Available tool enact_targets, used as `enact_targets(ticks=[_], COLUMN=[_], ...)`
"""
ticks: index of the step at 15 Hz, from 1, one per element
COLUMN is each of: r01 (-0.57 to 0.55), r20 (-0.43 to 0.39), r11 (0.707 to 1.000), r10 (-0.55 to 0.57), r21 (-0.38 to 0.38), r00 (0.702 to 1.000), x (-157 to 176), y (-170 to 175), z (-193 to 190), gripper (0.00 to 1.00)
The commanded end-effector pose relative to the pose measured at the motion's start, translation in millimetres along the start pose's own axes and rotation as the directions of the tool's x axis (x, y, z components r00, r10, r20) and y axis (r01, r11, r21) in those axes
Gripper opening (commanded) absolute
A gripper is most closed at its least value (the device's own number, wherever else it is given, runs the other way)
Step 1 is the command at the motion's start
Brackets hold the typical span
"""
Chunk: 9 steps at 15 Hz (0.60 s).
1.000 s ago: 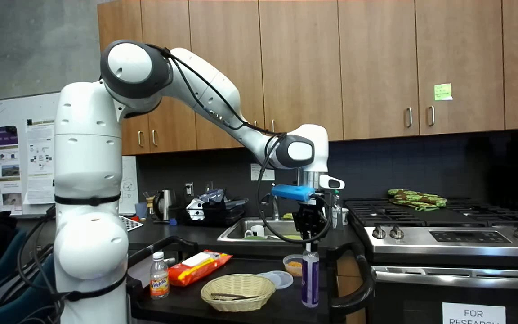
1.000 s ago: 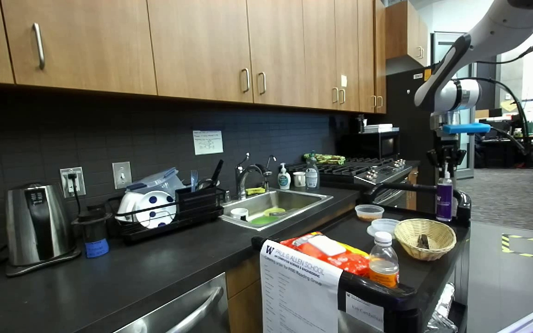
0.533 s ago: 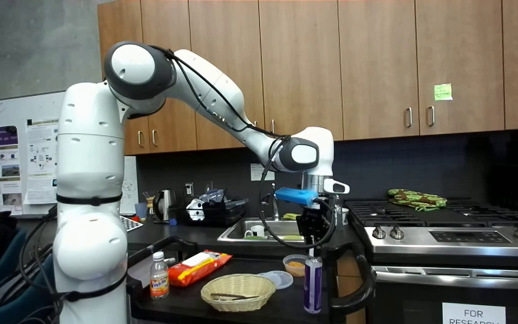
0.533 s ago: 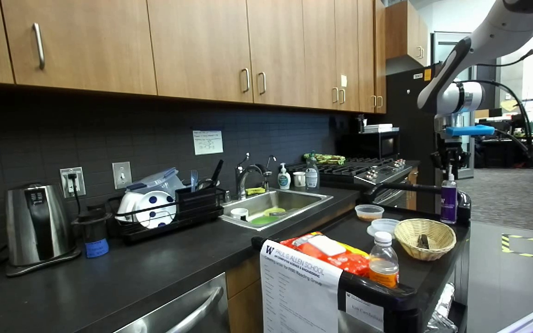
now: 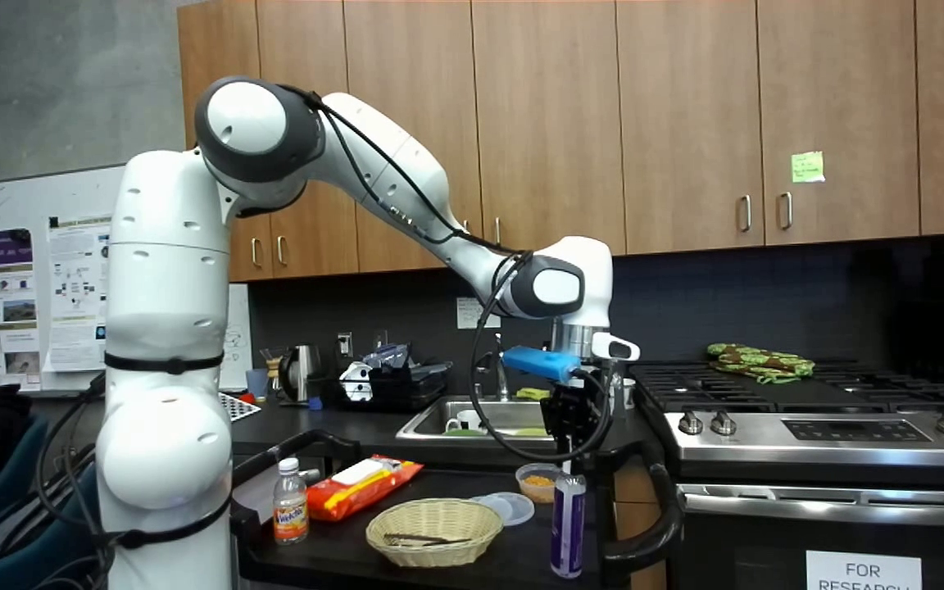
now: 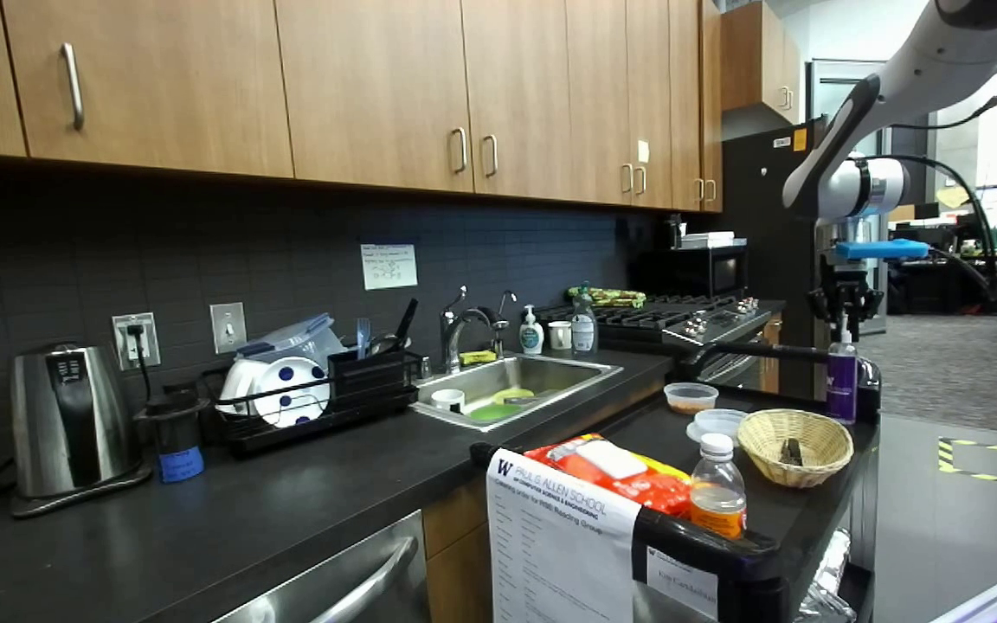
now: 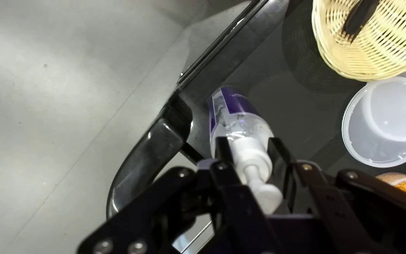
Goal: Move the bottle to the right
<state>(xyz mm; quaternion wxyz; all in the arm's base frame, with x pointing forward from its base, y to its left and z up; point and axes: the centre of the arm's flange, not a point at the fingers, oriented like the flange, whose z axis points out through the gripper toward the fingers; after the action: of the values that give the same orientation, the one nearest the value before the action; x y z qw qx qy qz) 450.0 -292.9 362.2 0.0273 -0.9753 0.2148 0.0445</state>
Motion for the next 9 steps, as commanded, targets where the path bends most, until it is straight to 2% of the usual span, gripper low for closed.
enact_targets(ticks=[1,9], r01=[0.003,0.004], r20=[-0.005,0.001], r11=[1.0,1.0], r10=[-0.003,-0.004], r21=[0.02,0.021], r00=[1.0,1.0], x=[-2.4,-5.1], y=[3.2,2.9], z=[2.9,7.6], gripper=[0.08,0.08])
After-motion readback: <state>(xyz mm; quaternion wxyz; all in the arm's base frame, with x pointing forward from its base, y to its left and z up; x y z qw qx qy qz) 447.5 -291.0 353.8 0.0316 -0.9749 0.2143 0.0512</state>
